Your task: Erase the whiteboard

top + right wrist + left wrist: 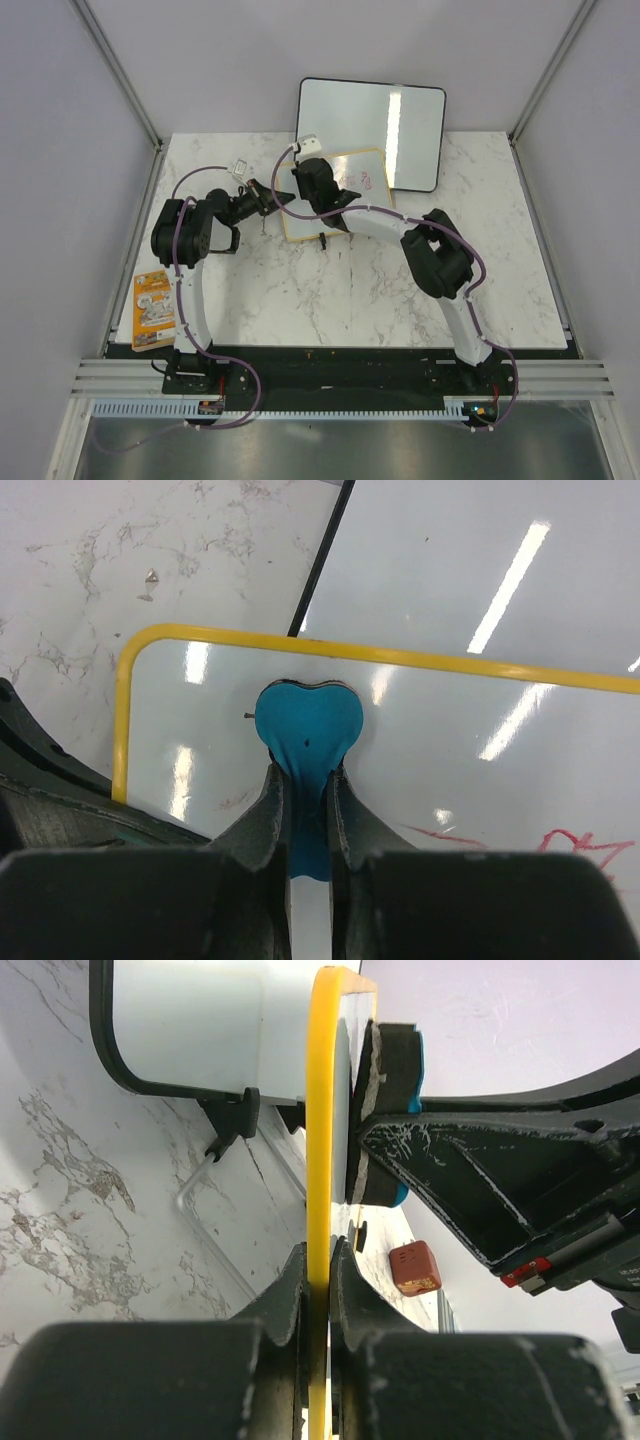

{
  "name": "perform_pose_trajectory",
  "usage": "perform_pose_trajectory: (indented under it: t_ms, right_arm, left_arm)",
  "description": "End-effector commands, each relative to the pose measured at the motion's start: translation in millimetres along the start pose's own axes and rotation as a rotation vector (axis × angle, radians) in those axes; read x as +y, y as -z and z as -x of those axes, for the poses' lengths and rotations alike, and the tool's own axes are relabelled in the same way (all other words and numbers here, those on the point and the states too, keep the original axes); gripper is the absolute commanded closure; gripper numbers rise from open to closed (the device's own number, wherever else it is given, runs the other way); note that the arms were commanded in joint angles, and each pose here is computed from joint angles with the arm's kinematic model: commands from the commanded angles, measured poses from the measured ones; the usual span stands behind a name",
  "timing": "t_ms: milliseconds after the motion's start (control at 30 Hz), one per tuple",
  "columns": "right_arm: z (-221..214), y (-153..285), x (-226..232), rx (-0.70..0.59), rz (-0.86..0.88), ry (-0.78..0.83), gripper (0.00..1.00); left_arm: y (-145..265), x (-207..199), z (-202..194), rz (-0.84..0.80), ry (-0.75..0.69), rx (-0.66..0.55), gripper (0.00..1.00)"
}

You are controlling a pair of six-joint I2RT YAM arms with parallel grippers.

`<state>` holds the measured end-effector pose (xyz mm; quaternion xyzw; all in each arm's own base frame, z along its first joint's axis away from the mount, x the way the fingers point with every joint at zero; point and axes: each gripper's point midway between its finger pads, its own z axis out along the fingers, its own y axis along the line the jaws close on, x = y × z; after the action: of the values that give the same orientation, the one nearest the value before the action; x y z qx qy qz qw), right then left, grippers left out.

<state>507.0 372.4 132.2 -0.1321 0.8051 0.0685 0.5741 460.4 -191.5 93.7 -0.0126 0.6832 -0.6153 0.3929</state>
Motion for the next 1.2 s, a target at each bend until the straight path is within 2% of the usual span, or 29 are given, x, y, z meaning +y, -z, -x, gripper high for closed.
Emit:
perform_pose_trajectory:
  t_ms: [0,300,467,633,867,1033,1167]
  right_arm:
    - [-145.5,19.3,-55.1,0.405,-0.112,0.217,1.0]
    - [-207.6,73.0,-35.9,0.57,-0.003,0.221,1.0]
    - [-222.8,89.0,-25.4,0.607,0.021,0.252,1.0]
    - [-196.0,69.6,-15.5,0.509,-0.011,0.25,1.0]
    - [-120.9,29.0,-3.3,0.287,-0.071,0.186,1.0]
    - [-85.7,15.7,-3.7,0.209,-0.093,0.157,1.0]
    - [-83.2,16.1,-7.9,0.193,-0.083,0.131,1.0]
  left_arm:
    - [3.1,-31.4,-13.5,-0.173,-0.261,0.035,0.98]
    - [2.5,-31.0,-12.8,-0.173,-0.257,0.034,0.98]
    - [2.5,-30.5,-13.2,-0.172,-0.254,0.034,0.98]
    - [2.4,-30.7,-13.0,-0.173,-0.256,0.035,0.98]
    - [2.1,-30.7,-12.6,-0.174,-0.254,0.035,0.98]
    - [2.3,-30.5,-13.2,-0.174,-0.254,0.037,0.98]
    - [2.4,-30.5,-13.5,-0.175,-0.254,0.038,0.98]
